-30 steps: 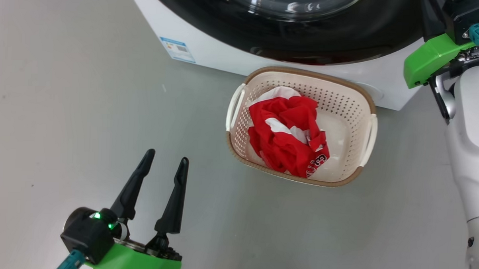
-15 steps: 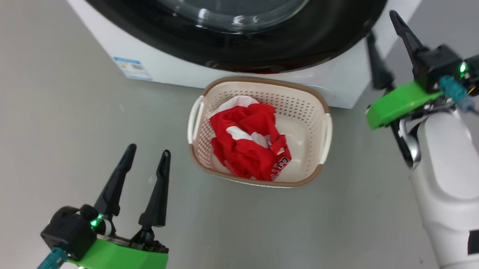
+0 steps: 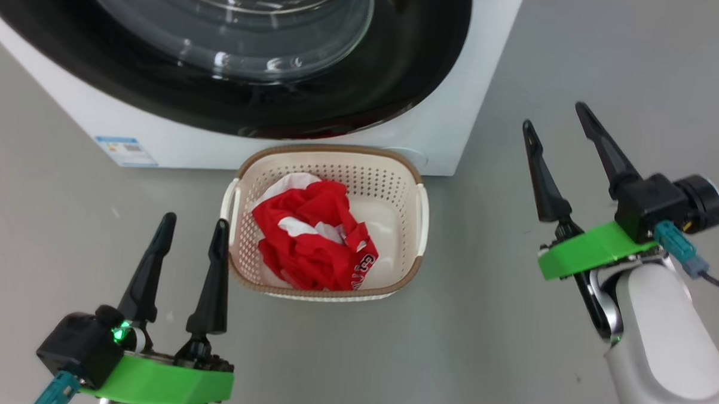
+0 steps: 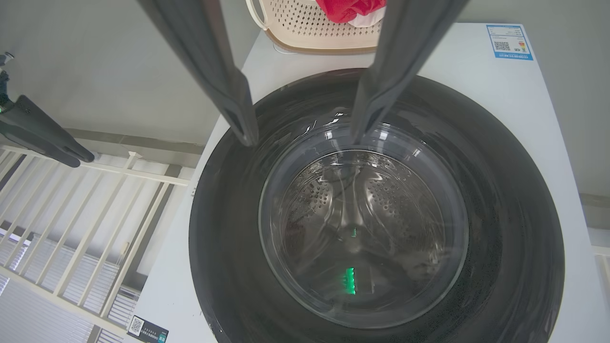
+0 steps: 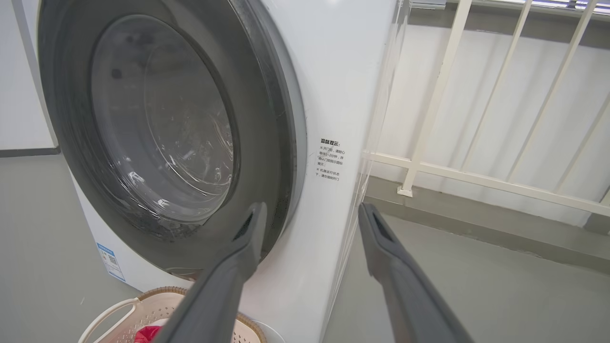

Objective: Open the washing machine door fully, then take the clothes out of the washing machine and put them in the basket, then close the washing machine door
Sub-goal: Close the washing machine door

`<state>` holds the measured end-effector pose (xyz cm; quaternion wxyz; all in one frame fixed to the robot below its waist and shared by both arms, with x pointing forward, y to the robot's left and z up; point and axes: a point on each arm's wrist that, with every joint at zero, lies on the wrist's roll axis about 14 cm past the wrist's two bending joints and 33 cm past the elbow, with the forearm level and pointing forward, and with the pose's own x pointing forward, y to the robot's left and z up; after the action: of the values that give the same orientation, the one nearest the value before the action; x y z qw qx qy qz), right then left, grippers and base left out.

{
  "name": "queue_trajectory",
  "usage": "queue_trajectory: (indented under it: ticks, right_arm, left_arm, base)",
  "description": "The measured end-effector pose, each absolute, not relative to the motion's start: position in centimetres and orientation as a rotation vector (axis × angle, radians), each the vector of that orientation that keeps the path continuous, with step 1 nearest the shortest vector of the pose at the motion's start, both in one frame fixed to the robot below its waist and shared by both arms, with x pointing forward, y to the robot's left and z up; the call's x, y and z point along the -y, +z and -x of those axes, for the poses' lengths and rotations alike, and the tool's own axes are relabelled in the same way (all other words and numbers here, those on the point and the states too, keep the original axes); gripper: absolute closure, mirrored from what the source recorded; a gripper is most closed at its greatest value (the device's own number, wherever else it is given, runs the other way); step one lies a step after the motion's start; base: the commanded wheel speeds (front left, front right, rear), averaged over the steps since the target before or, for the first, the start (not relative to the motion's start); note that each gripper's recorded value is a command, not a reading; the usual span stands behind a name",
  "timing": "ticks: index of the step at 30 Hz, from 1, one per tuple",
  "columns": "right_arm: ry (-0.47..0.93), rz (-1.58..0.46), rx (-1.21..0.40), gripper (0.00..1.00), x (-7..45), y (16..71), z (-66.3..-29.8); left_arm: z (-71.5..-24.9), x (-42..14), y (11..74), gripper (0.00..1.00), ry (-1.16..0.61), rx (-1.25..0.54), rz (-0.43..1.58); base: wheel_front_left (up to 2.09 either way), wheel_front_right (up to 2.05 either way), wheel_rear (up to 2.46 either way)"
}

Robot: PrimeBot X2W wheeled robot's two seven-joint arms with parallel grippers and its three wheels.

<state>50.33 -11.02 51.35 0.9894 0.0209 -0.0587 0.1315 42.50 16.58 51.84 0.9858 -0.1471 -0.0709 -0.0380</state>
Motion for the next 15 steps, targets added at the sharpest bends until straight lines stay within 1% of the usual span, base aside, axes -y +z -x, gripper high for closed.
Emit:
queue_trajectory:
  ticks: [2, 7, 15]
  right_arm:
    - [0.250, -0.041, 0.119, 0.00, 11.6, 51.4, -49.8]
    - [0.192, -0.037, 0.134, 0.00, 13.8, 52.1, -47.3]
    - [0.086, -0.013, 0.174, 0.00, 18.0, 53.6, -42.8]
  left_arm:
    - [-42.5, -16.4, 52.0, 0.00, -0.082, 0.147, 0.298]
    - [-42.2, -15.8, 52.5, 0.00, -0.099, 0.155, 0.285]
    - [-40.2, -15.7, 52.3, 0.00, -0.102, 0.139, 0.280]
  base:
    - [0.00, 0.00, 0.00]
    - [0.00, 0.00, 0.00]
    - [0.00, 0.00, 0.00]
